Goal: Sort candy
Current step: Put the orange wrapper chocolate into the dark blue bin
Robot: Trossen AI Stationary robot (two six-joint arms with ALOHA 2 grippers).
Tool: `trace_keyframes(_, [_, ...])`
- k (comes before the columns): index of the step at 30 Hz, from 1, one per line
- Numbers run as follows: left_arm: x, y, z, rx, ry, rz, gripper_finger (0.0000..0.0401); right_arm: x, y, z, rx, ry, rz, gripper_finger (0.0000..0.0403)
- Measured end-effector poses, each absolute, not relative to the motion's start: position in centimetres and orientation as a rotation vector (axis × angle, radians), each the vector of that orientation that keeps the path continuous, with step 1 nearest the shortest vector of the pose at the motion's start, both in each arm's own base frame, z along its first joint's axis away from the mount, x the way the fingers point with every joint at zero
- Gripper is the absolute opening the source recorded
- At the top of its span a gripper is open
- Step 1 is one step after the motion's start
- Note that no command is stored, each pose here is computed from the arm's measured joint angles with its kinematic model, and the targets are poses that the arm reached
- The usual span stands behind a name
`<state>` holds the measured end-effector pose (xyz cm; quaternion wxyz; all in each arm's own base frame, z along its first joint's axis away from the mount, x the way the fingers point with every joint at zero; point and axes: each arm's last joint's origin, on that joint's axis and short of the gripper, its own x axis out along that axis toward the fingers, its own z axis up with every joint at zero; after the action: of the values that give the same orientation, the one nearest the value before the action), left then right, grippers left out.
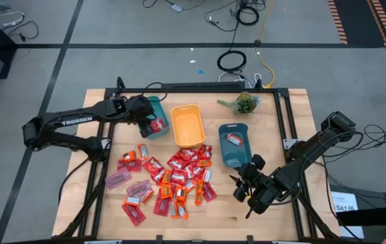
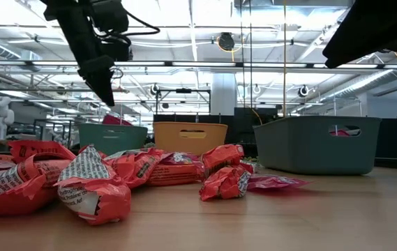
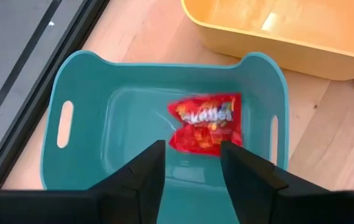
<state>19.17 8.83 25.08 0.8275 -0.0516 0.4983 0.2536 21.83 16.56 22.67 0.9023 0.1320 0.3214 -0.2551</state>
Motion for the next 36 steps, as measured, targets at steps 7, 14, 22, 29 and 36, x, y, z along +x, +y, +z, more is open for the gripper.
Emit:
trace_keyframes(7, [17.7, 8.1, 26.4, -0.209, 0.986, 0.577, 0.0171, 21.8, 16.6, 22.7, 0.265, 0.667, -0.526, 0.0155])
trace_keyframes(14, [15.7, 6.3, 27.3, -0.381, 0.964, 0.601, 0.0171, 21.8, 16.6, 22.7, 0.258, 0.669, -0.523, 0.0155])
trace_keyframes(22, [14.9, 2.8, 25.7, -0.426, 0.928, 0.564, 0.0171, 21.8, 16.6, 22.7, 0.261, 0.668, -0.524, 0.0155])
trace_keyframes(29, [15.2, -0.7, 23.4, -0.436, 0.891, 0.500, 0.0171, 21.8, 16.6, 22.7, 0.264, 0.666, -0.522, 0.0155])
trace_keyframes(36, [15.1, -3.1, 23.2, -0.454, 0.818, 0.470, 0.0171, 21.9, 16.6, 22.7, 0.267, 0.664, -0.522, 0.0155])
